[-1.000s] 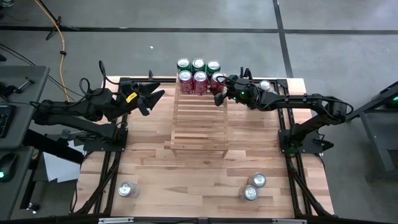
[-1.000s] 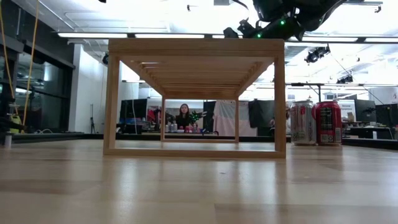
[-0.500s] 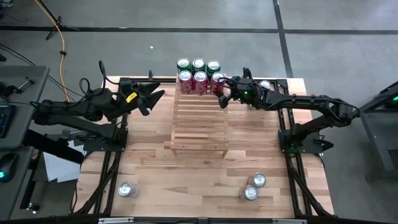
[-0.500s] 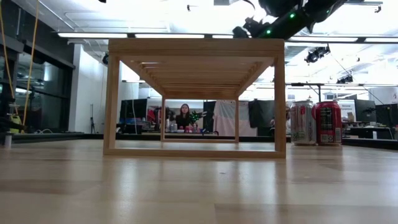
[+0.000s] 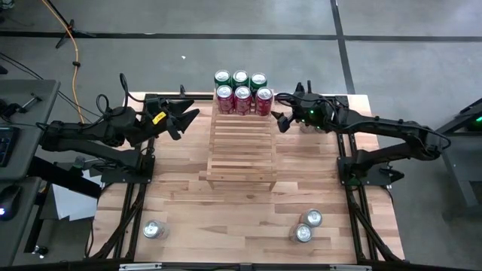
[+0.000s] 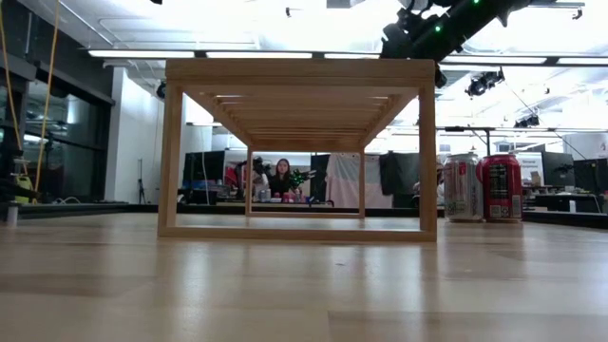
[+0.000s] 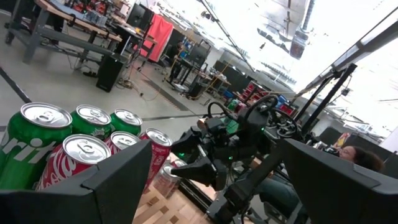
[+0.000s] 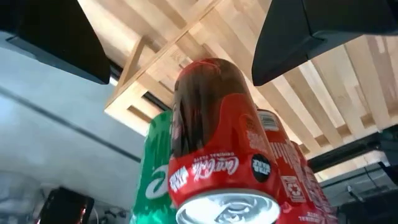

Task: Place canned beverage on shelf
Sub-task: Put the bottom red soda can on the shelf aligned with the other red soda cans

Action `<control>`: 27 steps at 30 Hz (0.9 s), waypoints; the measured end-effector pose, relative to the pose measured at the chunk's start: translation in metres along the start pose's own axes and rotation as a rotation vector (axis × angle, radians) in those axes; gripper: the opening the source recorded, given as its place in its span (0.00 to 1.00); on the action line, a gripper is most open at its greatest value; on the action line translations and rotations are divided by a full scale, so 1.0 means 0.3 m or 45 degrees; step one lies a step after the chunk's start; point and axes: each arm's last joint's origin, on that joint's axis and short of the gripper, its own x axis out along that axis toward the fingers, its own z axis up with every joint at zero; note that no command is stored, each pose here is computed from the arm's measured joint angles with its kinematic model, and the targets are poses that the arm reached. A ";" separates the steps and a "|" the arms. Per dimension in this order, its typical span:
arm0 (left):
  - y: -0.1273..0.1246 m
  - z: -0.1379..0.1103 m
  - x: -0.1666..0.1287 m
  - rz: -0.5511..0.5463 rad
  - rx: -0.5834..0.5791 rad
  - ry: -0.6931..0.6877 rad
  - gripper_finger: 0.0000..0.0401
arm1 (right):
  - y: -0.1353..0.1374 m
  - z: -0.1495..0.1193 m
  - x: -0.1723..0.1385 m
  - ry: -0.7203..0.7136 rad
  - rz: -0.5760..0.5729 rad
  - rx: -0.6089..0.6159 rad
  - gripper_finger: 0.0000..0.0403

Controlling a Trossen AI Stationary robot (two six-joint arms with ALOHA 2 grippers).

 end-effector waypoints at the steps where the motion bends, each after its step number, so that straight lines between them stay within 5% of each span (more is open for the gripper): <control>1: 0.000 0.000 0.000 0.000 0.004 0.000 0.87 | -0.001 0.001 -0.002 -0.006 -0.008 -0.016 0.94; 12: 0.000 0.000 0.000 0.000 0.021 0.000 0.87 | -0.012 -0.003 -0.003 -0.003 -0.139 -0.067 0.87; 16: 0.000 0.000 0.000 0.000 0.024 0.000 0.87 | -0.019 0.000 -0.004 -0.037 -0.238 0.023 0.65; 22: 0.001 0.001 0.000 0.013 0.045 -0.007 0.87 | -0.011 -0.001 0.021 -0.062 -0.229 0.132 0.10; 27: 0.001 0.001 0.000 0.016 0.062 -0.008 0.87 | 0.012 -0.006 0.059 -0.075 -0.170 0.197 0.07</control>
